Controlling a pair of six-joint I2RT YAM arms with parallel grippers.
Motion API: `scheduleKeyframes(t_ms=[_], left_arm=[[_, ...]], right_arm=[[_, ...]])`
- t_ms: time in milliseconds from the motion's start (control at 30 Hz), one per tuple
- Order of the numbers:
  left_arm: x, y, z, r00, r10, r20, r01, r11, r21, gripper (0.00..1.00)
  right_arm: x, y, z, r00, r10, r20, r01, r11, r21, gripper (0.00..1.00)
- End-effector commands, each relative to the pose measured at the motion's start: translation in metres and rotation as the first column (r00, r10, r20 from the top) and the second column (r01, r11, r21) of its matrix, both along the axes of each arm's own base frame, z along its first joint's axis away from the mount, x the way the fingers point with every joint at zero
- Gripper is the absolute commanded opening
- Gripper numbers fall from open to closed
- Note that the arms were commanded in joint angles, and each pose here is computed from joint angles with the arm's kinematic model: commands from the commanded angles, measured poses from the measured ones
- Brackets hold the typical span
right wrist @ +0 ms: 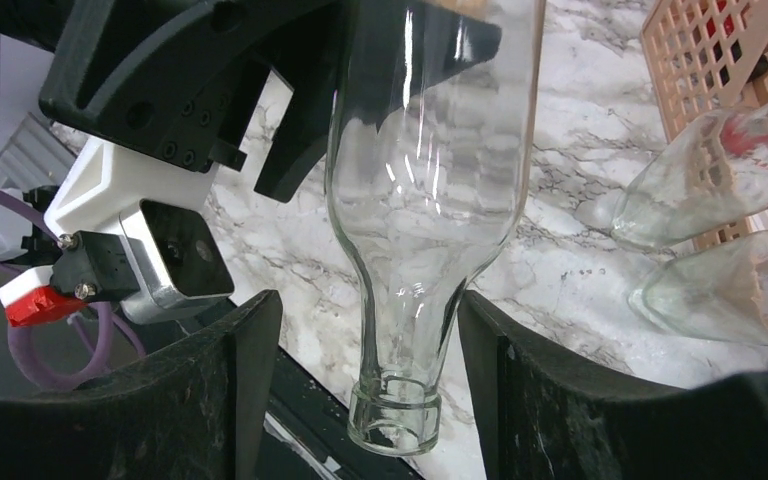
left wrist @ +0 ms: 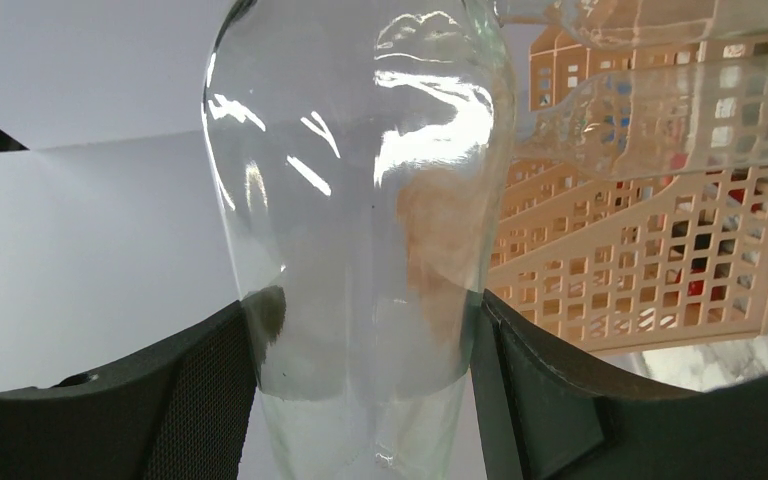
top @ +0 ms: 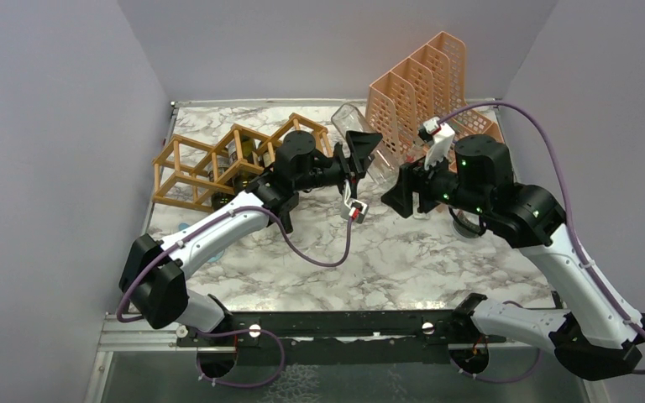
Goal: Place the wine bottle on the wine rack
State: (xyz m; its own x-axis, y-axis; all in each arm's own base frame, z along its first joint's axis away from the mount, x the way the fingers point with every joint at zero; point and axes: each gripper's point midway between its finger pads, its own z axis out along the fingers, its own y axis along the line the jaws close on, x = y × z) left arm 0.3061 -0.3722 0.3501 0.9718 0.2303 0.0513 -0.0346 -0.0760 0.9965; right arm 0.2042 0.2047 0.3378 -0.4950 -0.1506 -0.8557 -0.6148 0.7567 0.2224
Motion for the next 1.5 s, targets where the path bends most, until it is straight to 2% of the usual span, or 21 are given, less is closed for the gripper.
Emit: scheduleKeyframes(t_ms=[0,167,433,667,833,1000,1233,1333,1467], left_arm=[[-0.004,-0.001,0.036,0.986,-0.010,0.168,0.009,1.000,0.007,0.00],[-0.006,-0.001,0.027,0.988,-0.021,0.155,0.017,1.000,0.025,0.00],[-0.008,-0.002,0.015,0.991,-0.031,0.130,0.024,0.998,0.053,0.00],[-0.012,-0.001,-0.007,0.995,-0.042,0.092,0.034,0.995,0.091,0.00],[-0.005,0.003,-0.027,1.000,0.002,0.009,-0.003,0.985,0.170,0.00],[-0.009,0.008,-0.040,0.984,0.040,-0.171,0.004,0.968,0.251,0.00],[-0.019,0.010,-0.040,0.955,0.056,-0.292,0.038,0.950,0.309,0.00],[-0.020,0.011,-0.045,0.945,0.069,-0.320,0.046,0.939,0.340,0.00],[-0.021,0.012,-0.050,0.939,0.074,-0.337,0.052,0.935,0.350,0.00]], right_arm=[[-0.009,0.007,-0.017,0.996,0.061,-0.065,-0.063,0.998,-0.022,0.67],[0.001,0.011,-0.037,0.995,0.041,-0.087,-0.045,0.998,-0.047,0.66],[0.019,0.021,-0.050,0.998,0.019,-0.068,-0.022,0.999,-0.041,0.60],[0.030,0.022,-0.053,1.000,-0.001,0.009,0.002,1.000,-0.016,0.72],[0.043,0.014,-0.057,0.994,-0.033,0.101,0.038,0.998,-0.049,0.74],[0.057,0.008,-0.063,0.985,-0.031,0.172,0.054,0.990,-0.130,0.75],[0.039,0.028,-0.078,0.986,0.131,0.101,-0.117,0.984,-0.133,0.75],[0.040,0.035,-0.077,0.984,0.145,0.104,-0.134,0.985,-0.112,0.74],[0.049,0.038,-0.069,0.984,0.108,0.143,-0.098,0.992,-0.076,0.64]])
